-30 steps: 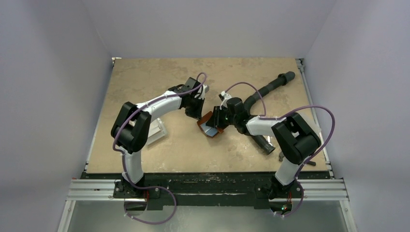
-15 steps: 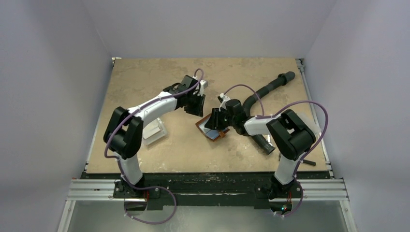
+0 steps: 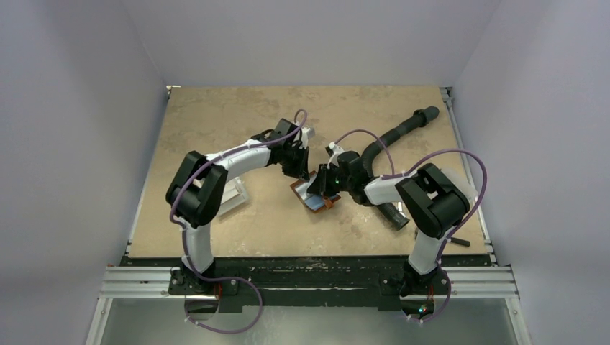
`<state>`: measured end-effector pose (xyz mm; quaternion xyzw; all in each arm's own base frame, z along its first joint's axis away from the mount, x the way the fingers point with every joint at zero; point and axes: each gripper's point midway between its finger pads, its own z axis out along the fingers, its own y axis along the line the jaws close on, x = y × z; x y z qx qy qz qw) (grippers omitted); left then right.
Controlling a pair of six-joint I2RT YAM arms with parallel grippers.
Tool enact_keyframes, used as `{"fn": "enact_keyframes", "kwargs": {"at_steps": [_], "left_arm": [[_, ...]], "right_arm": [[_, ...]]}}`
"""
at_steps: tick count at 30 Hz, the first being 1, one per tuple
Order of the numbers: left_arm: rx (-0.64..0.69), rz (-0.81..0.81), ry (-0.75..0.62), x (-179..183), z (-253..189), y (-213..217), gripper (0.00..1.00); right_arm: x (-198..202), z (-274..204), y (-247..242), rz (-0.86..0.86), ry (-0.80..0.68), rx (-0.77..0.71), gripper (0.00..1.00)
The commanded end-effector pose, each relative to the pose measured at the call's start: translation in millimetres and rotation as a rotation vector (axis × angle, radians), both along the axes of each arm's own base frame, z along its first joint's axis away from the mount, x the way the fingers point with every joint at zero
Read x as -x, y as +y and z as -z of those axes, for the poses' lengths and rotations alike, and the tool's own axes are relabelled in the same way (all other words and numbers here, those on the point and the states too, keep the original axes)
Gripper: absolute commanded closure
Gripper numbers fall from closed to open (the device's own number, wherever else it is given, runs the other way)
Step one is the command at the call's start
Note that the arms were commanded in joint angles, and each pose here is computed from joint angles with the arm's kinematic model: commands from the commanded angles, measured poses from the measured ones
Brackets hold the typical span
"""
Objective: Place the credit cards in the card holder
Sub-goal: Open the card holder at the center of the board.
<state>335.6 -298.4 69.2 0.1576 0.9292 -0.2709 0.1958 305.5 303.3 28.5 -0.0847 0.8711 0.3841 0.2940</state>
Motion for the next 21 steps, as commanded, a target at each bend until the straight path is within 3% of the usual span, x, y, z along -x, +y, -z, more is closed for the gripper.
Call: {"fn": "enact_keyframes", "kwargs": {"at_steps": [1,7,14,19,21], "left_arm": [[0.036,-0.004,0.057,1,15,-9,1.0],[-0.045,-0.026,0.104,2,42,1,1.0],[-0.104,-0.043,0.126,1,55,9,1.0],[-0.103,-0.042,0.129,2,55,9,1.0],[-0.104,-0.042,0.127,2,54,9,1.0]], "right_arm": [[3,-3,-3,-0.009,-0.015,-0.007,0.86],[9,-9,-11,-0.01,-0.024,0.017,0.89],[27,-35,-17,-0.017,-0.038,-0.002,0.7],[47,-27,-19,-0.028,0.003,-0.047,0.69],[55,-11,-24,-0.011,0.044,-0.041,0.74]]}}
